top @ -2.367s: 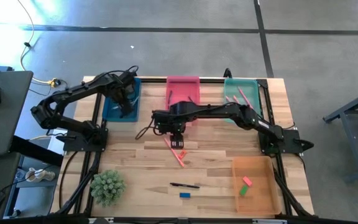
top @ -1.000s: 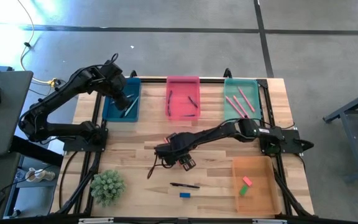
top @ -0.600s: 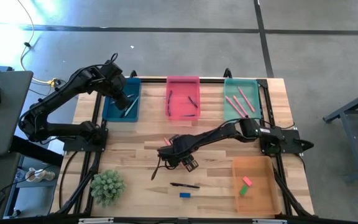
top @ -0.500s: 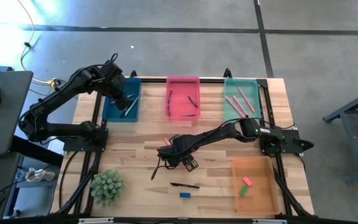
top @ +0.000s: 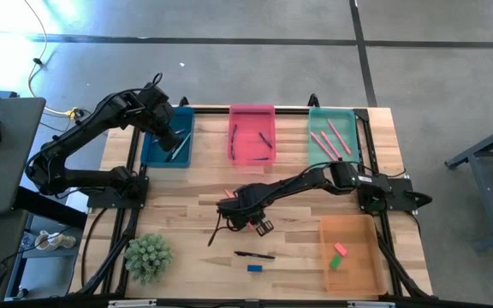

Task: Sort crayons/erasers/pens/pencils in bins
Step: Put the orange eraser into the orange bin

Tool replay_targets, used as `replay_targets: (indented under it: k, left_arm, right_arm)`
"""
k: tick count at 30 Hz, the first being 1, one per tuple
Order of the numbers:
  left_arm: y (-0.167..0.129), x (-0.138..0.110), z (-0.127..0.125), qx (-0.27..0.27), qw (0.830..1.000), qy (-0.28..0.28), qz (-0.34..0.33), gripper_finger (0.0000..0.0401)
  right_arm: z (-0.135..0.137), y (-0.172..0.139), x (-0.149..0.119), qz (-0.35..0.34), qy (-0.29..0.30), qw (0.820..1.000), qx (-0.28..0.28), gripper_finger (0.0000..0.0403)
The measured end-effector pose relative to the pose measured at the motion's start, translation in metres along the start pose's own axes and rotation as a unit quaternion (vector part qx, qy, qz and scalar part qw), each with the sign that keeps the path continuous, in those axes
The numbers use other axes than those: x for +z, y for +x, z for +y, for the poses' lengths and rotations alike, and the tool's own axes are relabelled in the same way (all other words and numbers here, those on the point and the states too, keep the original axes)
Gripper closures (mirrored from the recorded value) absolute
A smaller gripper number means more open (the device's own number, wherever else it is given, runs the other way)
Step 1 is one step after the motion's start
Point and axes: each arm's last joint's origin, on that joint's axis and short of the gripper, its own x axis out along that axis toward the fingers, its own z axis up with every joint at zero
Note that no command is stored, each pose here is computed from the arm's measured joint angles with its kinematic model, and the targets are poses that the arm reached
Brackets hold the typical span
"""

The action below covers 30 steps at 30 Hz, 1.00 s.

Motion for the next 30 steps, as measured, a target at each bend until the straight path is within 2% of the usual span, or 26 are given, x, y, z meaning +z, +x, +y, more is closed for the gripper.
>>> replay_targets:
  k: [30]
  left_arm:
    - [0.000,0.000,0.000,0.002,1.000,0.000,-0.001,0.0256]
  right_arm:
    - [0.007,-0.036,-0.012,0.008,0.068,0.998,0.014,0.0357]
